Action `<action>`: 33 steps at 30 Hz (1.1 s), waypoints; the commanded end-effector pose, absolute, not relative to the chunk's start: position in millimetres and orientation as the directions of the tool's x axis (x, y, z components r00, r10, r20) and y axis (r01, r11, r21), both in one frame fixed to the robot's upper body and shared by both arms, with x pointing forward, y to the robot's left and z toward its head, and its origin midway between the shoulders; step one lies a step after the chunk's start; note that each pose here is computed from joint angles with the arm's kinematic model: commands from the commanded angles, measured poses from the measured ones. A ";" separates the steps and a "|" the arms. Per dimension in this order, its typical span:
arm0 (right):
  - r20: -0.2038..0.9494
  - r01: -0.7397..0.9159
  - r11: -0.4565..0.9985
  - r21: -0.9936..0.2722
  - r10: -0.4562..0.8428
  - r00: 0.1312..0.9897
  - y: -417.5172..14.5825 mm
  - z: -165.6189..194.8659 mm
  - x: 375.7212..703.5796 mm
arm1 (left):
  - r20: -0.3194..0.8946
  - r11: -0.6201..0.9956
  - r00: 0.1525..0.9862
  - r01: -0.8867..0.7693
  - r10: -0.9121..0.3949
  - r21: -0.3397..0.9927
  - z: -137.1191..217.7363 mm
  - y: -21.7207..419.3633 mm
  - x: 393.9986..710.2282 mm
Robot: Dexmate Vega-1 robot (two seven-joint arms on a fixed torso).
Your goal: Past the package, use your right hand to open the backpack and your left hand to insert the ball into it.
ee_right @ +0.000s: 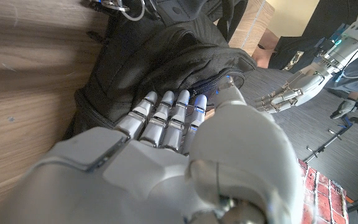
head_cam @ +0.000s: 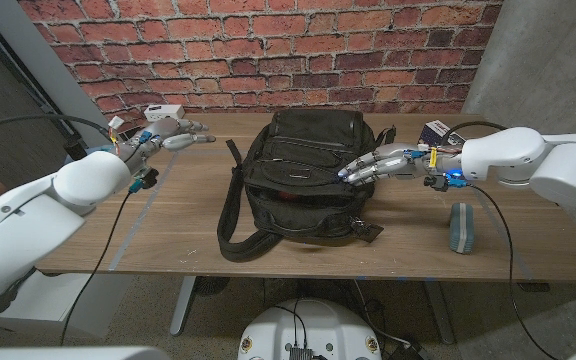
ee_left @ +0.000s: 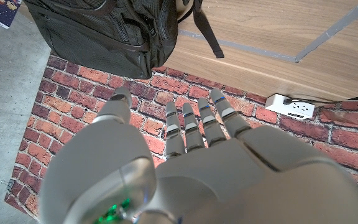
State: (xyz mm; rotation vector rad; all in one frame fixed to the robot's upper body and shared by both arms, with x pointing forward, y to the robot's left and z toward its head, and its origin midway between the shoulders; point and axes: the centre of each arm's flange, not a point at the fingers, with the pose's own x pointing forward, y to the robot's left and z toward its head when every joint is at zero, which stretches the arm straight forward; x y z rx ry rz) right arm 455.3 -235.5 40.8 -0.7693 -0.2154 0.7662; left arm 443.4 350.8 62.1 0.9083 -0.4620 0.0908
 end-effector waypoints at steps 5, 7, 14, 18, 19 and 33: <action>0.042 -0.500 0.548 -0.670 0.701 0.712 -241.7 43.0 460.5 | 0.458 0.652 0.880 -0.274 -0.127 0.707 56.7 353.5 452.5; 0.065 -0.489 0.557 -0.671 0.701 0.710 -242.8 42.9 462.1 | 0.462 0.660 0.878 -0.274 -0.126 0.700 55.0 354.2 454.6; 0.142 -0.451 0.602 -0.659 0.689 0.711 -246.3 43.5 466.9 | 0.480 0.683 0.868 -0.273 -0.130 0.678 50.3 356.7 462.2; 0.177 -0.439 0.622 -0.649 0.684 0.708 -247.7 43.8 469.9 | 0.492 0.695 0.860 -0.273 -0.133 0.665 50.7 357.7 465.9; 0.187 -0.434 0.627 -0.647 0.682 0.707 -248.1 44.1 470.4 | 0.496 0.699 0.858 -0.273 -0.133 0.660 51.0 357.8 467.1; 0.329 -0.386 0.719 -0.578 0.638 0.696 -260.2 48.5 483.7 | 0.556 0.768 0.813 -0.242 -0.173 0.593 54.6 345.1 497.0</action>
